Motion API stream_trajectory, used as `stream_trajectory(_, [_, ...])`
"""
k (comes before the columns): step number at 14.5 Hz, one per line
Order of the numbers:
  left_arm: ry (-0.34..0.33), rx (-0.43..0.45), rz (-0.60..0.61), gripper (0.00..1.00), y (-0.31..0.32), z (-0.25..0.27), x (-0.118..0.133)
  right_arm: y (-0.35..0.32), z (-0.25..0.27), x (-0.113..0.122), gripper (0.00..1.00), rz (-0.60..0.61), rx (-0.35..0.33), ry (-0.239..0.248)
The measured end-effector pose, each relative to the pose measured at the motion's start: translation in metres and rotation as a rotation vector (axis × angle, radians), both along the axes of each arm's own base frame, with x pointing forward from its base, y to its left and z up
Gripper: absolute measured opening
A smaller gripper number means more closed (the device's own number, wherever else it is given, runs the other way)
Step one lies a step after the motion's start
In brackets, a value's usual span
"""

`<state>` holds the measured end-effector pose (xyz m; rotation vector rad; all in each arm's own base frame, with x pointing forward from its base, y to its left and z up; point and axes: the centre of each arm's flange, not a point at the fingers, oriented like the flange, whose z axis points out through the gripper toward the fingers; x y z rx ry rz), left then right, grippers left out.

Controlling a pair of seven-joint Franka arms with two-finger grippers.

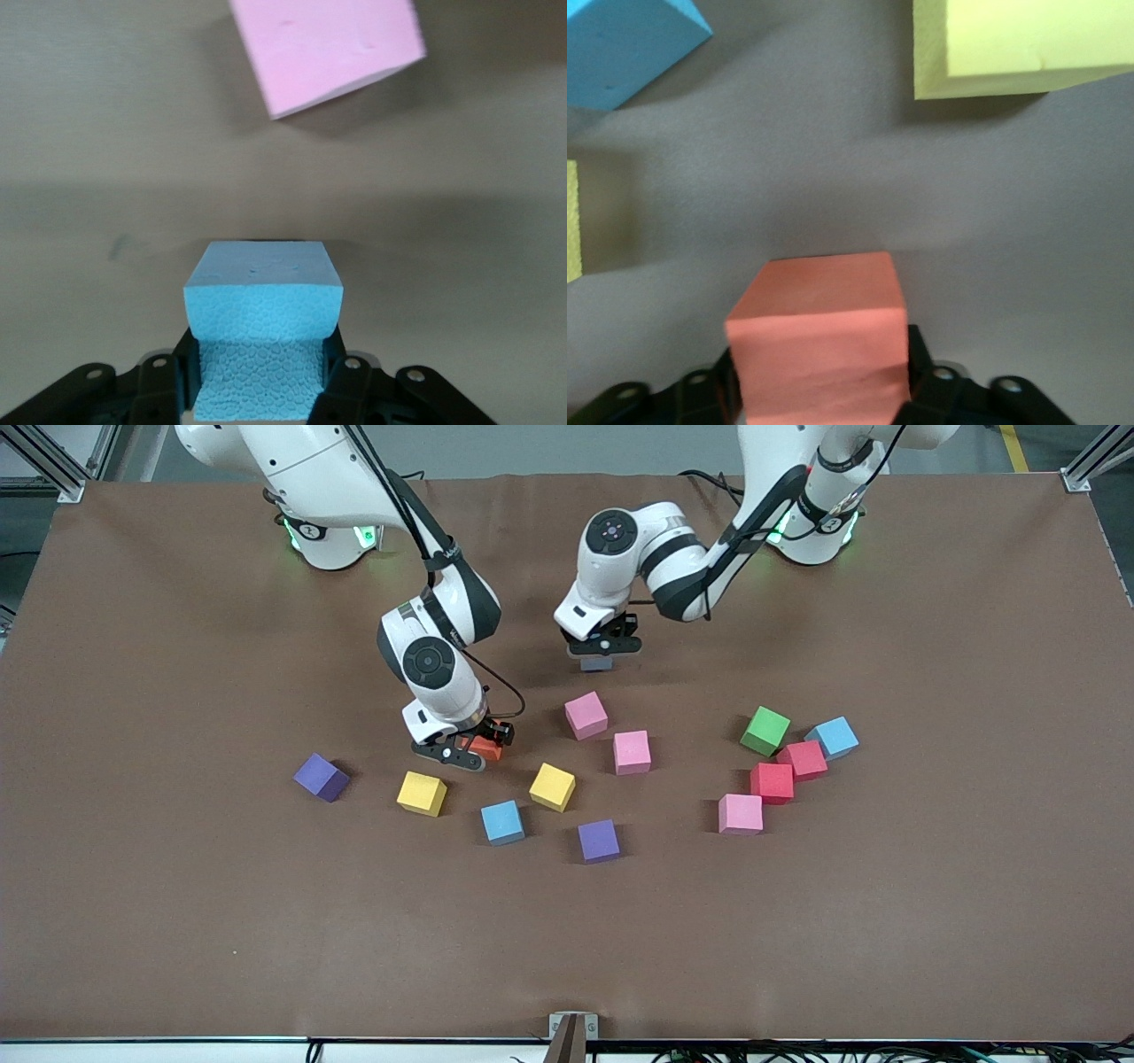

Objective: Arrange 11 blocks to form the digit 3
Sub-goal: 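Carry the blue cube toward the orange cube and release it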

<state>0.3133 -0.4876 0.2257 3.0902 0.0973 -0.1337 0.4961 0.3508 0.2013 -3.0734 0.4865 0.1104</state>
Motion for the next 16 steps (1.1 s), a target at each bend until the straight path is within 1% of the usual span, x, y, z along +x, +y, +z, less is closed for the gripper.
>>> stream_trajectory(1, [-0.005, 0.006, 0.006, 0.54, -0.008, -0.006, 0.004, -0.001, 0.001, 0.001, 0.62, -0.027, -0.002, 0.001])
stream_trajectory(3, [-0.024, 0.02, 0.018, 0.54, -0.025, -0.019, 0.008, -0.004, 0.001, 0.003, 0.61, -0.118, -0.01, 0.004])
stream_trajectory(4, [-0.034, 0.035, 0.018, 0.54, -0.032, -0.017, 0.008, -0.005, 0.001, 0.004, 0.6, -0.179, -0.014, 0.005])
stream_trajectory(5, [-0.045, 0.03, 0.015, 0.54, -0.04, -0.015, 0.008, -0.007, 0.002, 0.006, 0.6, -0.243, -0.018, 0.005])
stream_trajectory(7, [-0.047, 0.024, 0.008, 0.54, -0.049, -0.017, 0.006, -0.011, 0.008, 0.011, 0.6, -0.376, -0.025, 0.003])
stream_trajectory(10, [-0.05, 0.024, -0.02, 0.54, -0.053, -0.018, 0.002, -0.029, 0.025, 0.021, 0.6, -0.572, -0.061, 0.024])
stream_trajectory(12, [-0.05, 0.023, -0.038, 0.54, -0.056, -0.018, -0.003, -0.048, 0.042, 0.026, 0.6, -0.649, -0.078, 0.044])
stream_trajectory(13, [-0.051, 0.022, -0.048, 0.54, -0.058, -0.018, -0.006, -0.059, 0.053, 0.028, 0.6, -0.677, -0.075, 0.046])
stream_trajectory(15, [-0.051, 0.021, -0.076, 0.54, -0.06, -0.018, -0.009, -0.081, 0.077, 0.022, 0.6, -0.734, -0.064, 0.051])
stream_trajectory(16, [-0.051, 0.02, -0.084, 0.54, -0.06, -0.018, -0.009, -0.091, 0.088, 0.014, 0.6, -0.757, -0.061, 0.056])
